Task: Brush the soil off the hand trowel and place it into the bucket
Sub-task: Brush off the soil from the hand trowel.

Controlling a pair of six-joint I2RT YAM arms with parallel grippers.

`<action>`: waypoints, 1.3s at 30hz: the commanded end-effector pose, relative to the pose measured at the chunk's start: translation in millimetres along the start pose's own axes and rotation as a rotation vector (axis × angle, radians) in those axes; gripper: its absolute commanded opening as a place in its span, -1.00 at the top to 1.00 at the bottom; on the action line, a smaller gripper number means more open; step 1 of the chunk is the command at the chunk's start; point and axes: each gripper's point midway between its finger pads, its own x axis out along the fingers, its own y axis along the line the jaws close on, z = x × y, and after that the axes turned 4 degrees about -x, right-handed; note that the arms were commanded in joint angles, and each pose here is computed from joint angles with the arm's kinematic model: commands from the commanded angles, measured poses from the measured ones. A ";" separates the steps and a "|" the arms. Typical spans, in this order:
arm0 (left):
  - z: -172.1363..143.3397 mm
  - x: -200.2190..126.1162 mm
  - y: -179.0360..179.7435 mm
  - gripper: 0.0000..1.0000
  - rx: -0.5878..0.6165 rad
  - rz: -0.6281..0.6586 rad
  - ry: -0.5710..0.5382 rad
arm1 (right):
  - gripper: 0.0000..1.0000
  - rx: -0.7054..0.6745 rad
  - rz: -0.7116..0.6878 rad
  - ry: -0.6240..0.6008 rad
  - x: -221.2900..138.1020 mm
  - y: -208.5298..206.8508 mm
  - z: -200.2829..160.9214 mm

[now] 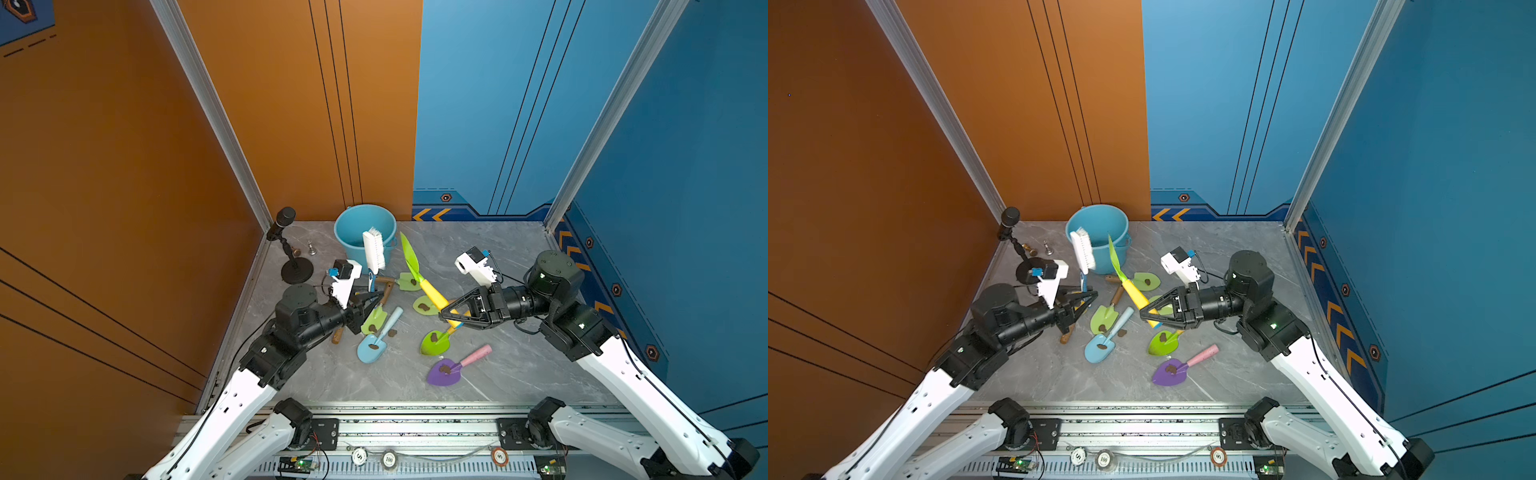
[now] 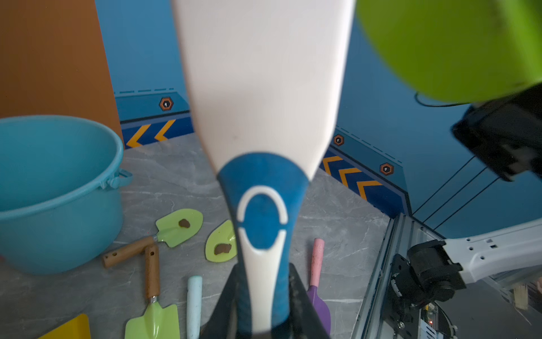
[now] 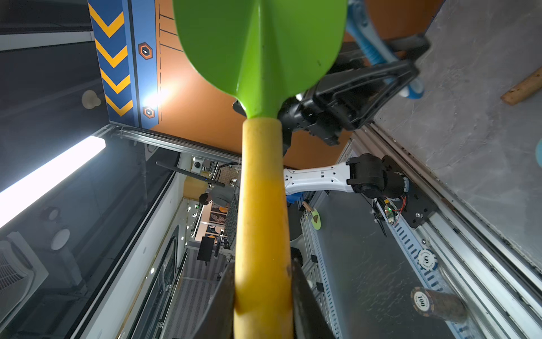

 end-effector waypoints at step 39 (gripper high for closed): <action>-19.6 57.4 -41.1 1.00 0.123 -0.196 0.262 | 0.87 -0.039 -0.039 -0.039 -7.8 -12.7 4.4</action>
